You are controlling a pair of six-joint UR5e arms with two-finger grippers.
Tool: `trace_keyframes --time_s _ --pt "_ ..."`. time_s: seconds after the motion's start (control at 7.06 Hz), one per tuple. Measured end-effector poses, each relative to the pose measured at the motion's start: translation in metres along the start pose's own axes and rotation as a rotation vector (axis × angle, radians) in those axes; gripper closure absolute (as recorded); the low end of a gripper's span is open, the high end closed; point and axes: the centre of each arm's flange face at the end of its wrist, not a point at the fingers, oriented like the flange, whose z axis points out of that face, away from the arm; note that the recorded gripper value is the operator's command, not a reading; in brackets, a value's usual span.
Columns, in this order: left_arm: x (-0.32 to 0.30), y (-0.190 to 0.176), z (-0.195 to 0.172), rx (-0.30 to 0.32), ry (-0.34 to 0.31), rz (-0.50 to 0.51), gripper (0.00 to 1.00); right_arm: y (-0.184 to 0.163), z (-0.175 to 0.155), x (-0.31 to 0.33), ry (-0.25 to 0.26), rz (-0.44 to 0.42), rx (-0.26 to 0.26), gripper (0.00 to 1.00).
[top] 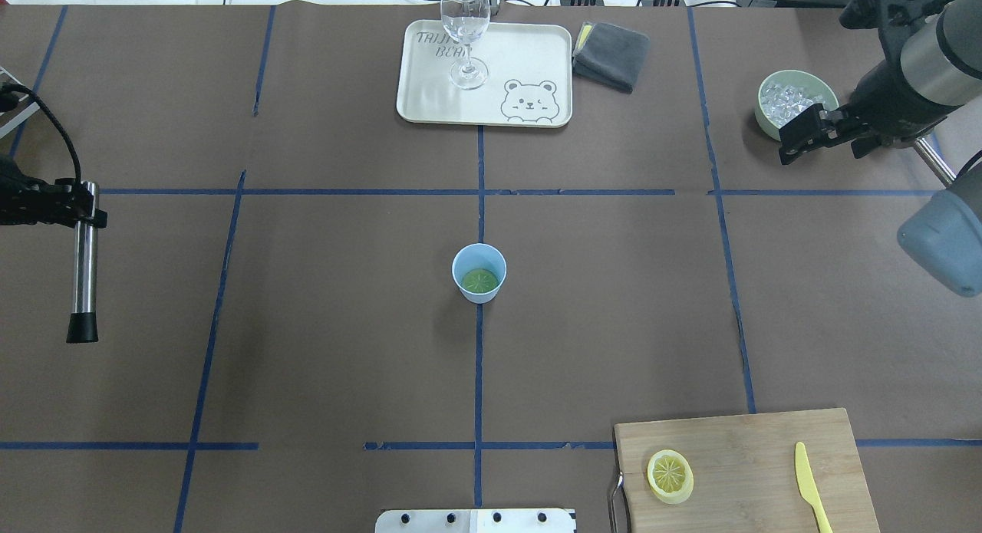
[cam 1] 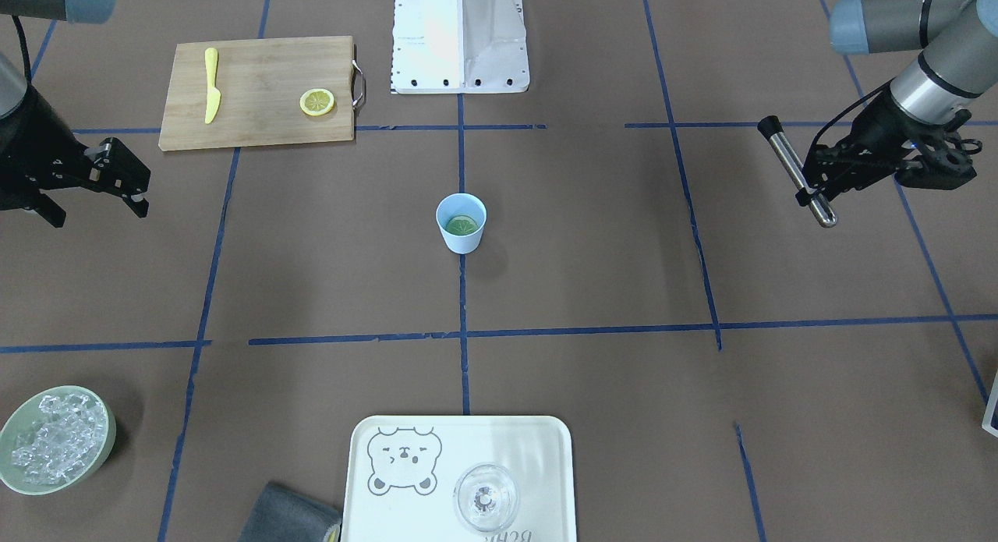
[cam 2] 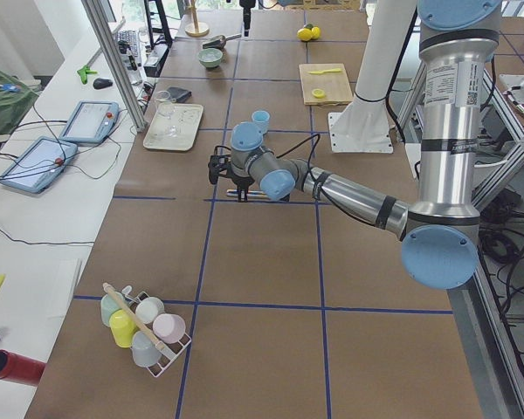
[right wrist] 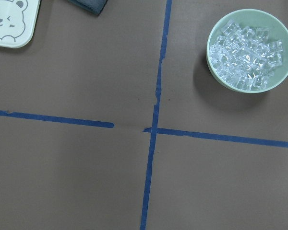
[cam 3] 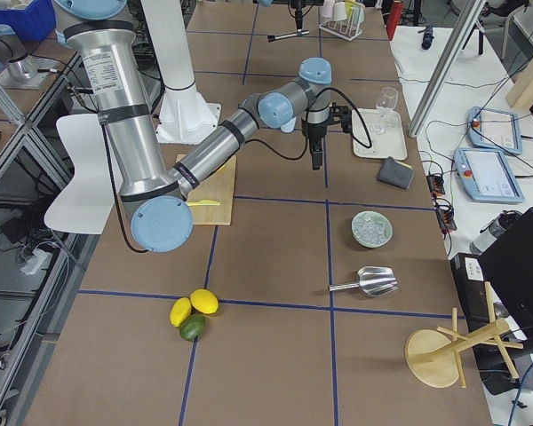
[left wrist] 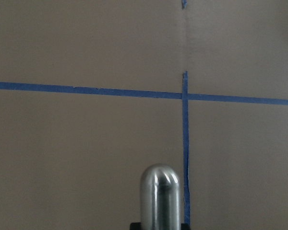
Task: Squeeze lemon into cup
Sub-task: 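Lower the silver rod onto the table and open the left gripper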
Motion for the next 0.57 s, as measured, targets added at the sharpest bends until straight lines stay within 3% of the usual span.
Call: trace_keyframes --time_s 0.57 --pt "0.091 -0.028 0.073 0.025 -0.282 0.151 1.00 0.000 -0.002 -0.001 -0.001 -0.002 0.003 0.00"
